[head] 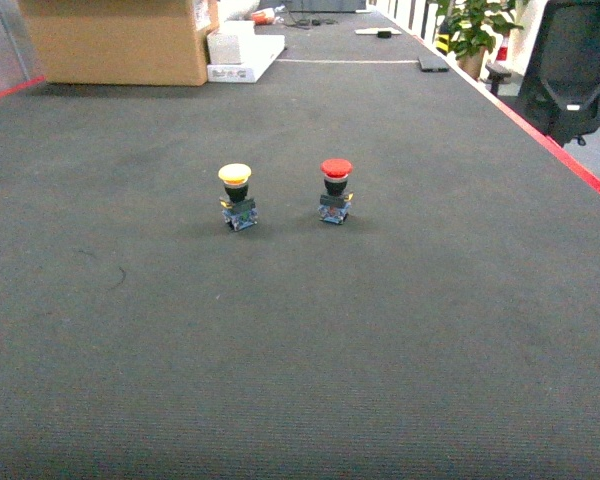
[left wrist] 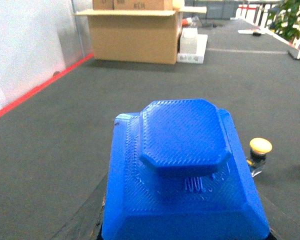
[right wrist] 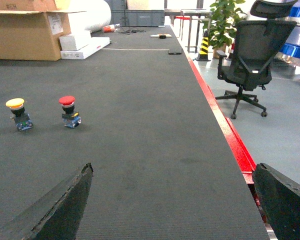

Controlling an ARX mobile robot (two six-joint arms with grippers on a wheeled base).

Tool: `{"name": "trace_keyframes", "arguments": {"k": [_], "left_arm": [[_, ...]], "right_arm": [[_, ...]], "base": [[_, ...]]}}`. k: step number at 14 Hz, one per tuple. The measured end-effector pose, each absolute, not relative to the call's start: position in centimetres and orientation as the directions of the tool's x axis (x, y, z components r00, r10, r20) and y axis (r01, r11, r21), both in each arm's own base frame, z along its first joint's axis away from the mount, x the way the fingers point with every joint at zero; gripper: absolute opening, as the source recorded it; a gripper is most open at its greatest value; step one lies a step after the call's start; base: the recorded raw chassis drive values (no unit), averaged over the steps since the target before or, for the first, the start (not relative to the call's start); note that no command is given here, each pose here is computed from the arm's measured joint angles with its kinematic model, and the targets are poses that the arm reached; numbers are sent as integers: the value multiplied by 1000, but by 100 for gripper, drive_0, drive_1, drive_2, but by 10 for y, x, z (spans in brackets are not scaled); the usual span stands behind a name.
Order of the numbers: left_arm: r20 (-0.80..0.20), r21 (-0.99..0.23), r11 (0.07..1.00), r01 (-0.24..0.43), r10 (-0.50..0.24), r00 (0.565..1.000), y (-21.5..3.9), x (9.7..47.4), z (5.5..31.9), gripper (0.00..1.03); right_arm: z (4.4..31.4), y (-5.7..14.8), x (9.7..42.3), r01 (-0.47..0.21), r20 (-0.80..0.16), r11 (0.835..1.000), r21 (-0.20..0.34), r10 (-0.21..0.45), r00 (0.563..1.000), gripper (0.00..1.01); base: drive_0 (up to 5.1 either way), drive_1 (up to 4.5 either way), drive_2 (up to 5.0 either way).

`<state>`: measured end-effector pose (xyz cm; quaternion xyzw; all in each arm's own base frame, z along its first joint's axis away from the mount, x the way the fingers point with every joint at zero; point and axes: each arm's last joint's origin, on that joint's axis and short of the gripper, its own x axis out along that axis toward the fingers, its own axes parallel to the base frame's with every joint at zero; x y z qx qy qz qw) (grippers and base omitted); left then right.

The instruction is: Pick blue part to blue bin on bottom shelf

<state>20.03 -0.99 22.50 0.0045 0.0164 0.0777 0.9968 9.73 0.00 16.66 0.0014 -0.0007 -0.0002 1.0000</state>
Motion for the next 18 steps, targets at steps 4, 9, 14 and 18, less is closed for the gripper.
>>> {"name": "trace_keyframes", "arguments": {"k": [4, 9, 14, 18], "left_arm": [[2, -31, 987, -160, 160, 987, -21, 116, 238, 44], [7, -58, 985, -162, 163, 987, -19, 101, 235, 44], [8, -60, 985, -162, 163, 987, -19, 101, 235, 44], [4, -59, 985, -162, 163, 987, -19, 101, 235, 44]], "right_arm": [[167, 0, 97, 0, 1, 1000, 3, 0, 1000, 98], [167, 0, 97, 0, 1, 1000, 3, 0, 1000, 98], [167, 0, 97, 0, 2, 1000, 3, 0, 1000, 98], [167, 0, 97, 0, 6, 1000, 3, 0, 1000, 98]], "base": [[0, 0, 0], [0, 0, 0], [0, 0, 0], [0, 0, 0]]}}
